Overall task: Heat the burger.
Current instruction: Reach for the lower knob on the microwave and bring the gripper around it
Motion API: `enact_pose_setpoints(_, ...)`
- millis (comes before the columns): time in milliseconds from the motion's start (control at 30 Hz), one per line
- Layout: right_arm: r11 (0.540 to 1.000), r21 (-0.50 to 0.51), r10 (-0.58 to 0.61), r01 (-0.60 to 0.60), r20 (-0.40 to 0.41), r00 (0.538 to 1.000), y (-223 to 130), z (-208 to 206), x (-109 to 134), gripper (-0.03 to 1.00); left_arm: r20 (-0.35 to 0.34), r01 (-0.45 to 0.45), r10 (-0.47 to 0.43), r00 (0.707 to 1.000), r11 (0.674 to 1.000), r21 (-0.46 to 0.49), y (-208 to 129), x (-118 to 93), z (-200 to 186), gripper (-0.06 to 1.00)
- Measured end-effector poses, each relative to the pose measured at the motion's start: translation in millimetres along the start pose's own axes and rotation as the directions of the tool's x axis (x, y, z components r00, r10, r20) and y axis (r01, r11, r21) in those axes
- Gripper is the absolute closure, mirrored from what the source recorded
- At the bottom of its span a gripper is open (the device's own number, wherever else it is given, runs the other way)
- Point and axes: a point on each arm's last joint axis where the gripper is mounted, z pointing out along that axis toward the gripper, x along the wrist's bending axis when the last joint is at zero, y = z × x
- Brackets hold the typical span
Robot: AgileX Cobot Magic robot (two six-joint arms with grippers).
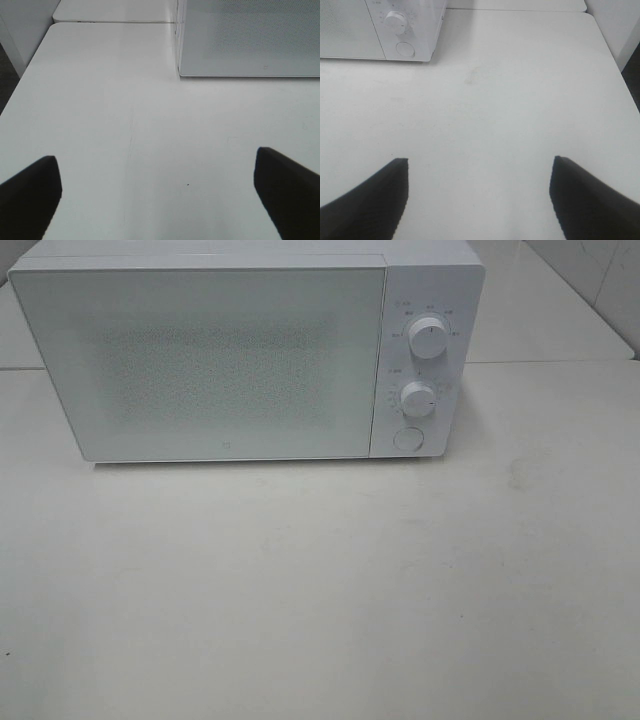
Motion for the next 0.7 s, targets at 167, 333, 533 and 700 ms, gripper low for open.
enact_pose_setpoints(167, 1.000, 0.000, 0.000, 0.000, 0.000, 1.000, 0.0, 0.0, 0.0, 0.20, 0.000, 0.000, 0.000, 1.000, 1.000, 0.000, 0.0, 0.0, 0.0, -0.02)
enact_pose_setpoints(333, 1.000, 0.000, 0.000, 0.000, 0.000, 1.000, 0.0, 0.0, 0.0, 0.20, 0.000, 0.000, 0.000, 1.000, 1.000, 0.000, 0.0, 0.0, 0.0, -0.02)
enact_pose_setpoints(533, 1.000, 0.000, 0.000, 0.000, 0.000, 1.000, 0.0, 0.0, 0.0, 0.20, 0.000, 0.000, 0.000, 1.000, 1.000, 0.000, 0.0, 0.0, 0.0, -0.02)
enact_pose_setpoints(700, 1.000, 0.000, 0.000, 0.000, 0.000, 1.000, 0.0, 0.0, 0.0, 0.20, 0.000, 0.000, 0.000, 1.000, 1.000, 0.000, 0.0, 0.0, 0.0, -0.02)
